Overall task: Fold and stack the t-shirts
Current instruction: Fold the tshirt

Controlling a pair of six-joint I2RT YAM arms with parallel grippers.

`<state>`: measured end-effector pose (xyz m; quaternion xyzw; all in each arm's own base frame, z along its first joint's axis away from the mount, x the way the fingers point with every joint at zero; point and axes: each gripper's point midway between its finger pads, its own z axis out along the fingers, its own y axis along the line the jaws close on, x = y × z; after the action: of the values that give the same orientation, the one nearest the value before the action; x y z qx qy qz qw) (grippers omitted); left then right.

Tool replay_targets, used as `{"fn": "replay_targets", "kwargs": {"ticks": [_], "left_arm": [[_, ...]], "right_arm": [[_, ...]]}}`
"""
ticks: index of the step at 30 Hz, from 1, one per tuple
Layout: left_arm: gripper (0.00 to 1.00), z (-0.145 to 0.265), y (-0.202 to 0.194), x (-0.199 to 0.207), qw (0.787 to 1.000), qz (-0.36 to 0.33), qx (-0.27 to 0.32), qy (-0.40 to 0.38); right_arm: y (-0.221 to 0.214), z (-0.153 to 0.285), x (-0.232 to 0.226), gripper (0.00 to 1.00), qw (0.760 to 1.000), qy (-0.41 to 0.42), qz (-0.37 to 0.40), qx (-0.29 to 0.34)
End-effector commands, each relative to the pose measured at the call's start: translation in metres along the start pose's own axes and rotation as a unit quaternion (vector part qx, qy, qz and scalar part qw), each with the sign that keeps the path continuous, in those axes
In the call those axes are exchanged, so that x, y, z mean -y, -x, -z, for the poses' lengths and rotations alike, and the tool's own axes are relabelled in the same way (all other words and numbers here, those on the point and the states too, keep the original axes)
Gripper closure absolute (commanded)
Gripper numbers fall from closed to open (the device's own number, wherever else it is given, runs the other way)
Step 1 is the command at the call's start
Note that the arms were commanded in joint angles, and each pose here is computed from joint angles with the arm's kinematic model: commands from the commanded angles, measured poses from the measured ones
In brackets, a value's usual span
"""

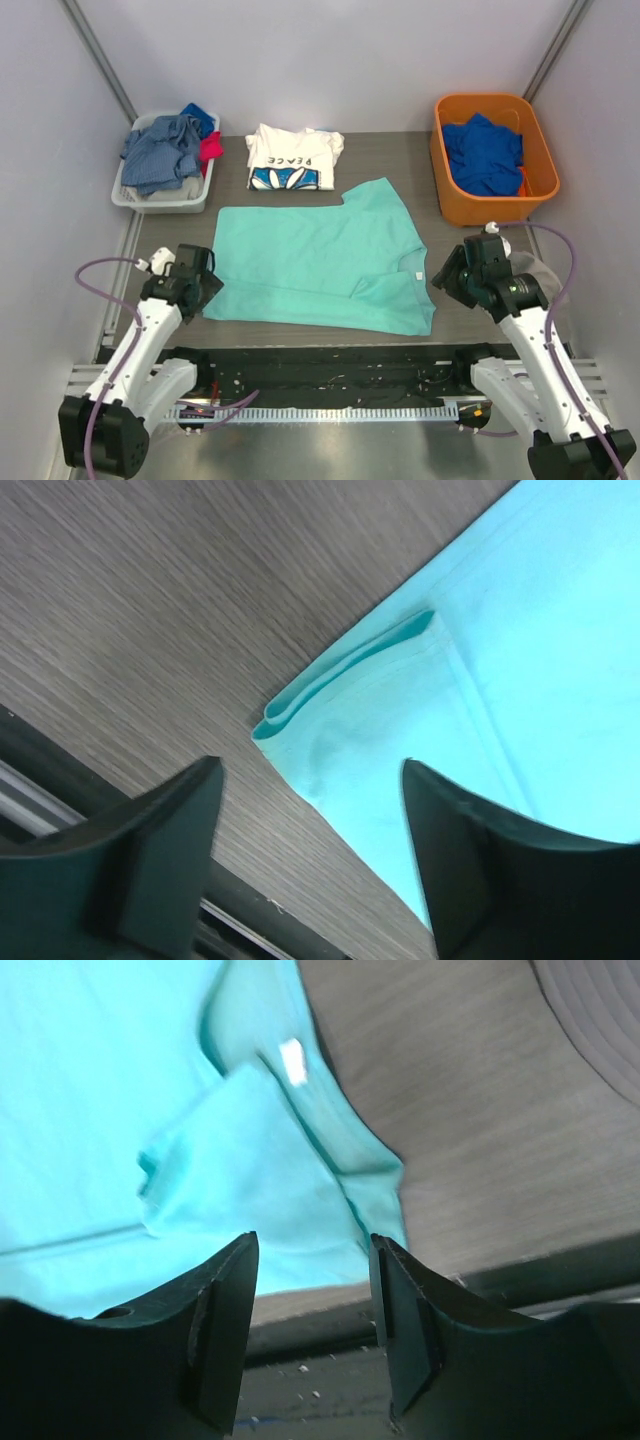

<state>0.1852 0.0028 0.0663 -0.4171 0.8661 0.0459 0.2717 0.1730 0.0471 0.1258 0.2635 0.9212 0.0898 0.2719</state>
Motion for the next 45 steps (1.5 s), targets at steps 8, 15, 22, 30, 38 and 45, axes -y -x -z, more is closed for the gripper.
{"fn": "replay_targets", "kwargs": {"ticks": [8,15,22,30,38,45], "left_arm": [[0.17,0.047,0.06,0.019,0.996,0.007,0.089,-0.032],[0.16,0.039,0.061,0.032,0.994,-0.009,0.091,-0.054],[0.16,0.033,0.059,0.03,0.993,-0.035,0.096,-0.053],[0.16,0.028,0.058,0.034,0.992,-0.042,0.101,-0.065],[0.16,0.025,0.056,0.037,0.991,-0.05,0.098,-0.07],[0.16,0.025,0.057,0.038,0.992,-0.049,0.097,-0.07]], "right_arm": [[0.097,-0.035,-0.11,0.43,0.989,0.119,-0.023,0.079],[0.157,-0.093,-0.164,0.43,0.986,0.125,0.043,0.103],[0.196,-0.176,-0.209,0.4,0.967,0.127,0.203,0.084],[0.232,-0.251,-0.245,0.4,0.947,0.121,0.291,0.066],[0.228,-0.295,-0.24,0.41,0.946,0.11,0.303,0.039],[0.212,-0.301,-0.232,0.48,0.946,0.11,0.305,0.014]]}}
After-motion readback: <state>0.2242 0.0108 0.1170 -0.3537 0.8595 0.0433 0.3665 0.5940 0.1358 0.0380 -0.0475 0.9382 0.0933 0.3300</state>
